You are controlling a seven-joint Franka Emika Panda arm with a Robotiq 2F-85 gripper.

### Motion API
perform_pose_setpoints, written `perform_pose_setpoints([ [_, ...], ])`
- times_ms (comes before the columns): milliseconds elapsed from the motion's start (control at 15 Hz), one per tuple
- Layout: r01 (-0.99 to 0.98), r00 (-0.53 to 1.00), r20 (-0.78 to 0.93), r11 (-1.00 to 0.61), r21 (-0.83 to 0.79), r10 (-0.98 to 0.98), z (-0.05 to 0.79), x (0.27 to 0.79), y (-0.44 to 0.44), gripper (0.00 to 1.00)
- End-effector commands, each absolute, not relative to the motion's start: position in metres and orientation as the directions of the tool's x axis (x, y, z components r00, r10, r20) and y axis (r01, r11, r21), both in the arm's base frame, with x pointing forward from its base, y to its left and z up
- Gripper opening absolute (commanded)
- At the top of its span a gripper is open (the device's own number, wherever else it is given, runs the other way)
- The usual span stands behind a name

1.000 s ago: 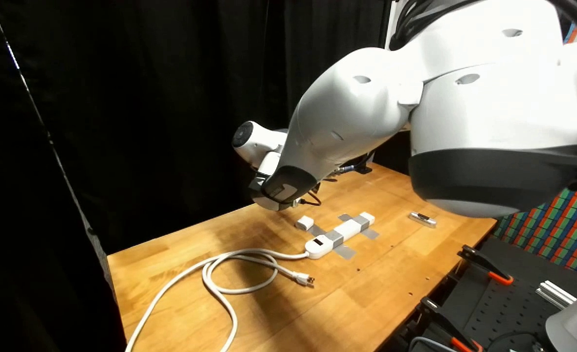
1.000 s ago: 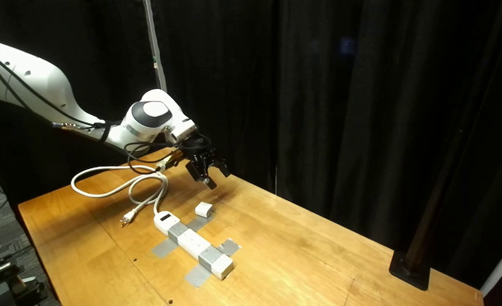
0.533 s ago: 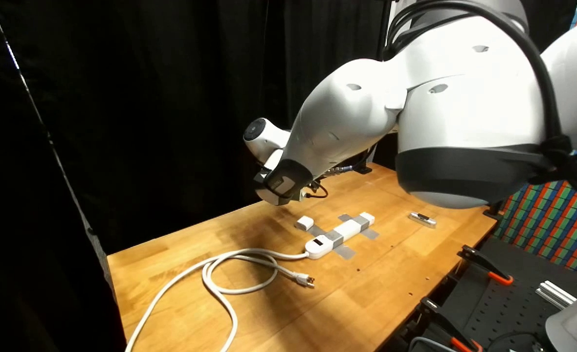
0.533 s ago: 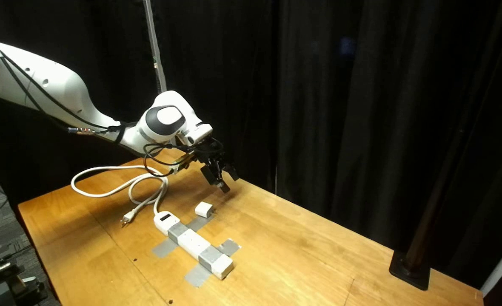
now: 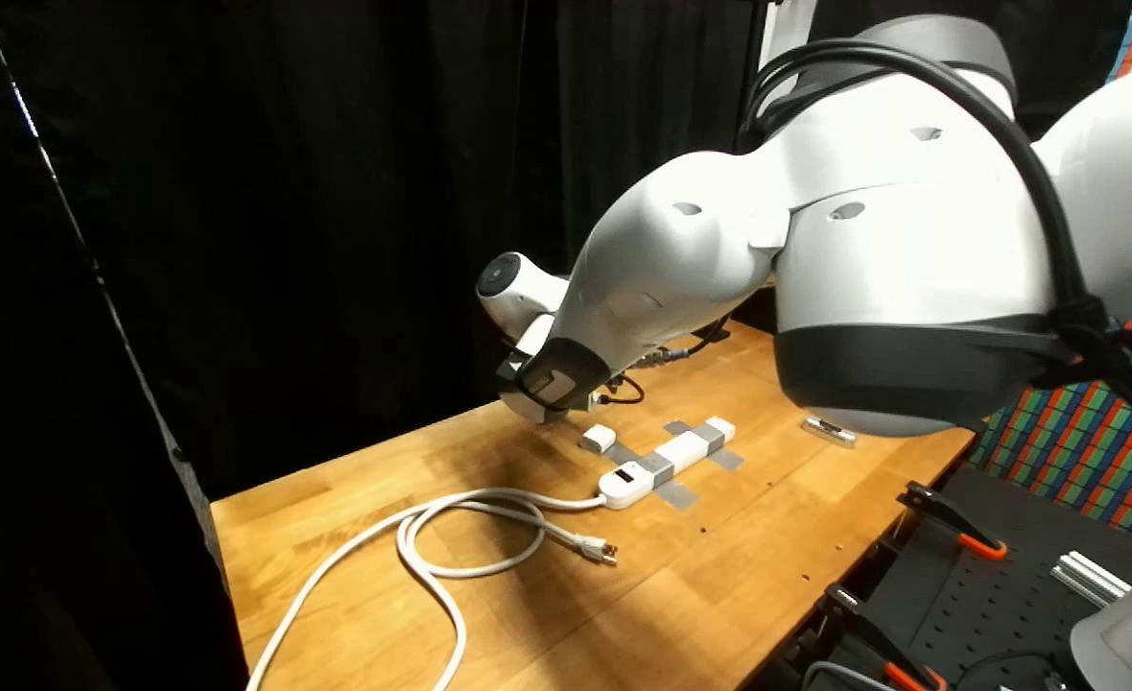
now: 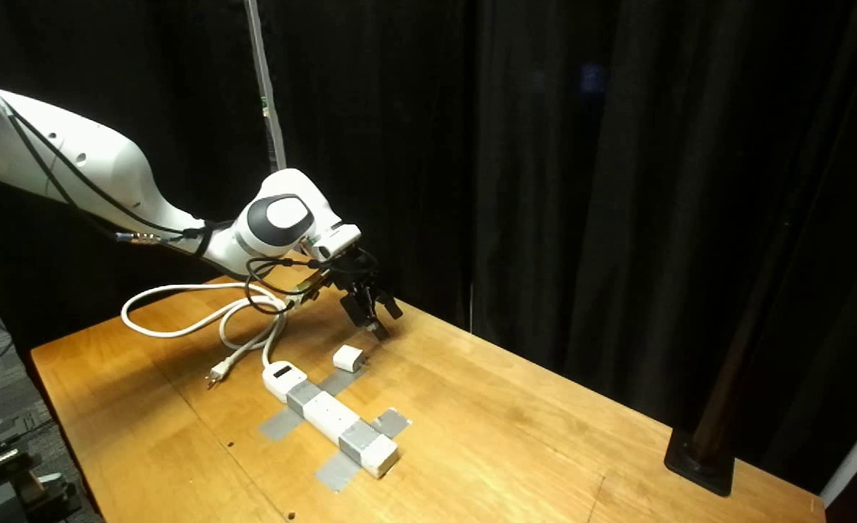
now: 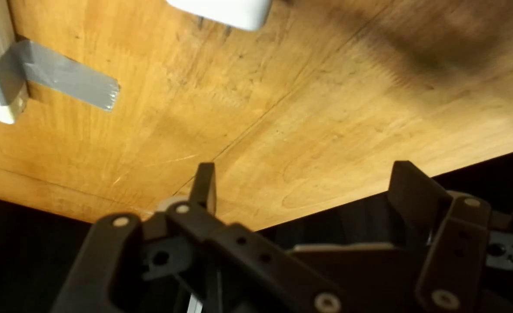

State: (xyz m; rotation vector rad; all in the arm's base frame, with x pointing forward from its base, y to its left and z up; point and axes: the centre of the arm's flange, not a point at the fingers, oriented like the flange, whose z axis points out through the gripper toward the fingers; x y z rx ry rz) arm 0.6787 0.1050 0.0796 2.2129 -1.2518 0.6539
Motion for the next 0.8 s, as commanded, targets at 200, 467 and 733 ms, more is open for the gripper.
perform_pose_setpoints([
  [200, -0.873, 0.469, 0.619, -0.437, 0.216, -0.630, 0.078, 0.658, 0.119, 1.00],
  [467, -0.888, 0.452, 0.620, -0.387, 0.248, -0.641, 0.069, 0.643, 0.111, 1.00],
  [733, -0.902, 0.430, 0.592, -0.338, 0.267, -0.682, 0.054, 0.624, 0.103, 1.00],
])
